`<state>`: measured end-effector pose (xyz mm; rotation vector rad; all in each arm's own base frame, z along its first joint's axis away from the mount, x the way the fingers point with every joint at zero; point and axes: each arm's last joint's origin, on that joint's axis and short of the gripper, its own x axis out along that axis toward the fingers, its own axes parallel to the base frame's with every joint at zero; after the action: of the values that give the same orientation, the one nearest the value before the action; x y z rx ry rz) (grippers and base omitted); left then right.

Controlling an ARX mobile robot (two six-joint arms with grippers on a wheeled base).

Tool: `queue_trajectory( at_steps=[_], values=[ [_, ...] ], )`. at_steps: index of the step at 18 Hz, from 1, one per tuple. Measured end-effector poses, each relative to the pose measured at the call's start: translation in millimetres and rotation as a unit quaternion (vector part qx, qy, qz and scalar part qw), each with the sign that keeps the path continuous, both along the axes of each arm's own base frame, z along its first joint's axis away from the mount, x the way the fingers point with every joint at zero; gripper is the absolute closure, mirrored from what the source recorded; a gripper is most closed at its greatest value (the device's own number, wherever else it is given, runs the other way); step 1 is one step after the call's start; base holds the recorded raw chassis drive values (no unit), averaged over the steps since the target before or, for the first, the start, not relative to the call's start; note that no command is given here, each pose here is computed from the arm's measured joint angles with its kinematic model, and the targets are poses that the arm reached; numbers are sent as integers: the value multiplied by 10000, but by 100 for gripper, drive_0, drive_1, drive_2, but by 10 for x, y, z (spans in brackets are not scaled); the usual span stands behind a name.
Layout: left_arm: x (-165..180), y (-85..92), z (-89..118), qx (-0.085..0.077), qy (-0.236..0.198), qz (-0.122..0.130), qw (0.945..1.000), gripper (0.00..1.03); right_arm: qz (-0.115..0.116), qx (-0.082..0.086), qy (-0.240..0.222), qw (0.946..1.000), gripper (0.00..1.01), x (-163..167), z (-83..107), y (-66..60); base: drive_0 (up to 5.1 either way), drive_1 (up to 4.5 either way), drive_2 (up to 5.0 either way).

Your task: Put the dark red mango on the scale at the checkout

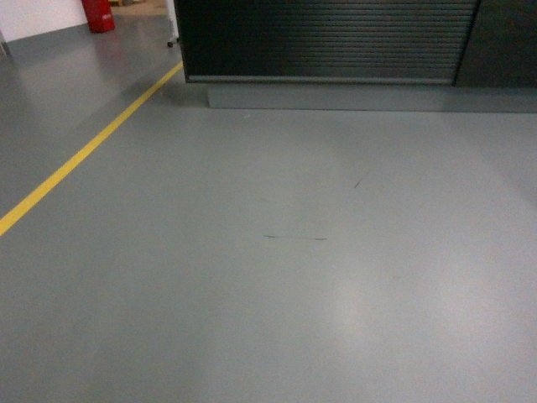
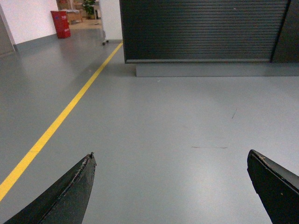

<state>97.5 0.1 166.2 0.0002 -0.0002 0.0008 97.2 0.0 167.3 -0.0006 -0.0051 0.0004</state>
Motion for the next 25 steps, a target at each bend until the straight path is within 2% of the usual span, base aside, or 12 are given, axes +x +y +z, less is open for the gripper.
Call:
queue_trajectory(
  at_steps=[18, 25],
  values=[
    [0, 0, 0, 0, 0, 2, 10000, 5, 0, -2, 0, 10000, 3, 0, 0, 0, 0, 0, 0],
    [0, 0, 0, -2, -2, 2, 10000, 5, 0, 0, -2, 10000, 3, 0, 0, 0, 1, 410, -407]
  ],
)
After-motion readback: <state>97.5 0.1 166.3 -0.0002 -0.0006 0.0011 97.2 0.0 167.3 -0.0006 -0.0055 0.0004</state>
